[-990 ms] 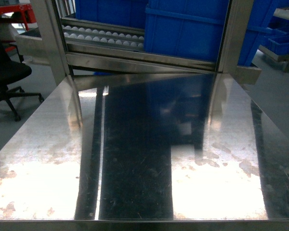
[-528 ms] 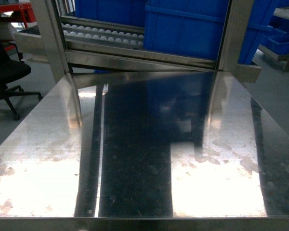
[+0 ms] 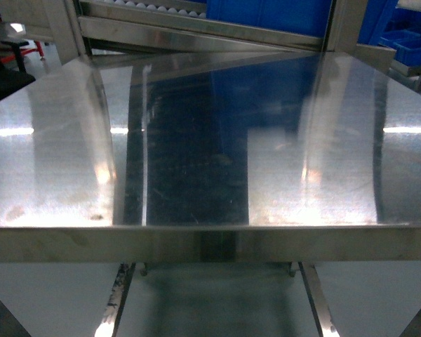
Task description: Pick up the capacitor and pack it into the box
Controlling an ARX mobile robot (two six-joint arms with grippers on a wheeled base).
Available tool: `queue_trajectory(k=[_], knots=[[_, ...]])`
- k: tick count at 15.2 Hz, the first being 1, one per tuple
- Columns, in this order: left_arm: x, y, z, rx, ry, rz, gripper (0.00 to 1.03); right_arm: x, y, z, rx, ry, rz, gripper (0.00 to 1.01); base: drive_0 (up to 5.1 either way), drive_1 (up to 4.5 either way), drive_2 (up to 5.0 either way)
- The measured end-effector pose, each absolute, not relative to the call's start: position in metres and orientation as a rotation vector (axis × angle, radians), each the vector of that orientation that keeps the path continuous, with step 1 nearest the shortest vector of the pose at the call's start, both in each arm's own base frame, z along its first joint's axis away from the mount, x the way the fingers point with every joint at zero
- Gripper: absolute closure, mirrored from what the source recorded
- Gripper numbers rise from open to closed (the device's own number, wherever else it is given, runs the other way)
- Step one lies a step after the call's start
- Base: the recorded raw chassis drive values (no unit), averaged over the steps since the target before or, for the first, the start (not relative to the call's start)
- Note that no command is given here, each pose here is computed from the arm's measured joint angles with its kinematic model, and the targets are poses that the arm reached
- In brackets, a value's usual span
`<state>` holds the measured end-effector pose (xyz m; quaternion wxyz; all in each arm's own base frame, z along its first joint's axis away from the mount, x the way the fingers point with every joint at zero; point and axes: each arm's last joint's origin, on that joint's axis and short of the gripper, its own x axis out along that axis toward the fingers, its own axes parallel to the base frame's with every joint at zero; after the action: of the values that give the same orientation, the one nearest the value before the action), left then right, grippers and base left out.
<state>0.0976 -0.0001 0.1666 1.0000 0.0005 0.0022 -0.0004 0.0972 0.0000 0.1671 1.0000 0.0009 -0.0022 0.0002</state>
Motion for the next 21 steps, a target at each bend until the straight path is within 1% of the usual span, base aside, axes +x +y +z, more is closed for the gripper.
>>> queue_trajectory(k=[21], knots=[[0.0976, -0.0001, 0.1666, 0.001, 0.005, -0.001, 0.60, 0.0972, 0.0000, 0.1669, 0.002, -0.002, 0.000, 0.03, 0.0, 0.00, 0.0]])
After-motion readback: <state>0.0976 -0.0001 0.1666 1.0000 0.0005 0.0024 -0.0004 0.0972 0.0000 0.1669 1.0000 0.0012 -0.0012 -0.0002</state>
